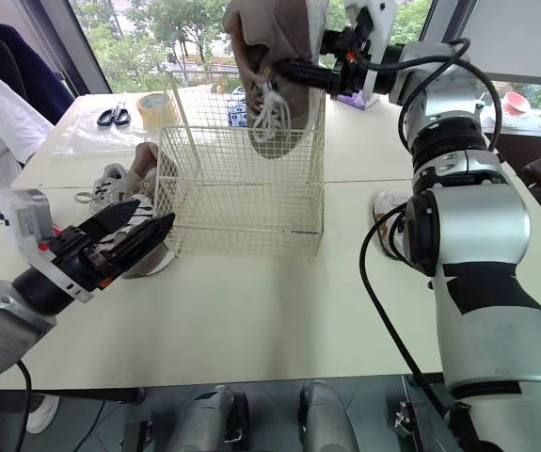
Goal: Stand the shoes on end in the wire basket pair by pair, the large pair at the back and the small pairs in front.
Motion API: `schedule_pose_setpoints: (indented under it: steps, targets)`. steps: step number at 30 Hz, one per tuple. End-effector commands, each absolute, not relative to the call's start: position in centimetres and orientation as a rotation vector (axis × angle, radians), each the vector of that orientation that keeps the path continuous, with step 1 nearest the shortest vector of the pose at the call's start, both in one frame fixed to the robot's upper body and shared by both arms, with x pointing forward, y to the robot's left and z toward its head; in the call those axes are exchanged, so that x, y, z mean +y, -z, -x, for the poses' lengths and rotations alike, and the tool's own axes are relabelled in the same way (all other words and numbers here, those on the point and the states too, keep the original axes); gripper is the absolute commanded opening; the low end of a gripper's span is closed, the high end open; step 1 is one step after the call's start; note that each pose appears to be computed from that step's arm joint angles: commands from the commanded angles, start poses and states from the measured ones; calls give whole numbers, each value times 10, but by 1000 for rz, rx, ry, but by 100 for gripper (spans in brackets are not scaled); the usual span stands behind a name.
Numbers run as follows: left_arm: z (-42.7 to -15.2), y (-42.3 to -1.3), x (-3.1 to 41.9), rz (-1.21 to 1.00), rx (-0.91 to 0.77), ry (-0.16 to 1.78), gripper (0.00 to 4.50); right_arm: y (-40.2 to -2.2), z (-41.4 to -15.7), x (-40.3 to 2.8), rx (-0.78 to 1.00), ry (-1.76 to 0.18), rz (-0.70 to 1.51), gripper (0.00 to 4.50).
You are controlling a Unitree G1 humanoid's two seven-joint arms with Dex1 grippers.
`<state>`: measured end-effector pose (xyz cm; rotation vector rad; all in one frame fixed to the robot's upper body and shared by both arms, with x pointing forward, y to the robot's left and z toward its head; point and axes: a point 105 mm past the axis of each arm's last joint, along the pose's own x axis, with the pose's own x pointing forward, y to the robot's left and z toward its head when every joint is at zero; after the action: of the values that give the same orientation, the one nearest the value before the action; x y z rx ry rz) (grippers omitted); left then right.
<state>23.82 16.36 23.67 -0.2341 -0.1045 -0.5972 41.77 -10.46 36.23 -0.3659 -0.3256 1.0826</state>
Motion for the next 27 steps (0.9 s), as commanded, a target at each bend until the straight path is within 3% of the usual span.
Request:
schedule_pose_setpoints:
  steps: [1,17,27]
  targets:
    - [-238,-247,165,229,-157,590,450,-376,-417,-108,-380,-1027,413,443]
    - [-249,-245,163,264,-128,624,450,-389,-405,-155,-358,-1004,368,443]
    - [-264,-242,159,263,-112,661,450,-365,-406,-147,-262,-1098,350,443]
